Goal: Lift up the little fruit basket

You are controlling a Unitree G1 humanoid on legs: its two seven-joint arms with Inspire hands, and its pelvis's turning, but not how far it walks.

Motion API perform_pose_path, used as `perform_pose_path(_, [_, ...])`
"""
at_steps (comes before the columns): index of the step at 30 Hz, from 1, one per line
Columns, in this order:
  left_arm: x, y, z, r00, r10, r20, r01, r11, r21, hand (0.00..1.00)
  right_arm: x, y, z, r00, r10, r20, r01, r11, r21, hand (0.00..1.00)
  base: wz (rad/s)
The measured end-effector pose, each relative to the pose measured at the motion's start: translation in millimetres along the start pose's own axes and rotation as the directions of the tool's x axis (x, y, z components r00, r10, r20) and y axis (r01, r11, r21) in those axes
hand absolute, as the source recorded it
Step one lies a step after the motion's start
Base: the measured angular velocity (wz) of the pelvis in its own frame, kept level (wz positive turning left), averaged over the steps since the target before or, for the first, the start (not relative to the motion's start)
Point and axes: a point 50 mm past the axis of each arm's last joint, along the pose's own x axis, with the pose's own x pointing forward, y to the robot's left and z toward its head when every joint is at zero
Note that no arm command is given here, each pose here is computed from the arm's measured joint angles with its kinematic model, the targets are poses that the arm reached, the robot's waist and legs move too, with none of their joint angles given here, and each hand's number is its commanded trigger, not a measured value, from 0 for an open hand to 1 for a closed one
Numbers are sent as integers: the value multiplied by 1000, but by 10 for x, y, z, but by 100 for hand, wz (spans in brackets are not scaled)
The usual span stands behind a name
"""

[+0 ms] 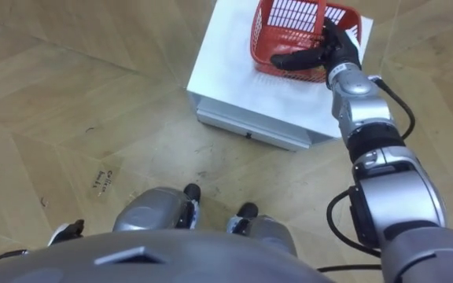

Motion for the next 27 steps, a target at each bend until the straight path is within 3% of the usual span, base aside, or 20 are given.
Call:
perform_pose_path(11, [-12,-23,-97,1000,-17,-16,17,1000,-9,0,-21,-23,154,997,2,79,1,1000,-28,0,0])
perform_pose_path(19, [-14,31,-109,1000,11,-7,-12,997,-75,0,-207,-112,311,973,-16,229,13,1000,13,0,-14])
perform_pose_path(27, [-15,85,-118,999,46,-2,-46,993,-111,0,-420,-226,133,966,-38,255,36,999,13,0,-8])
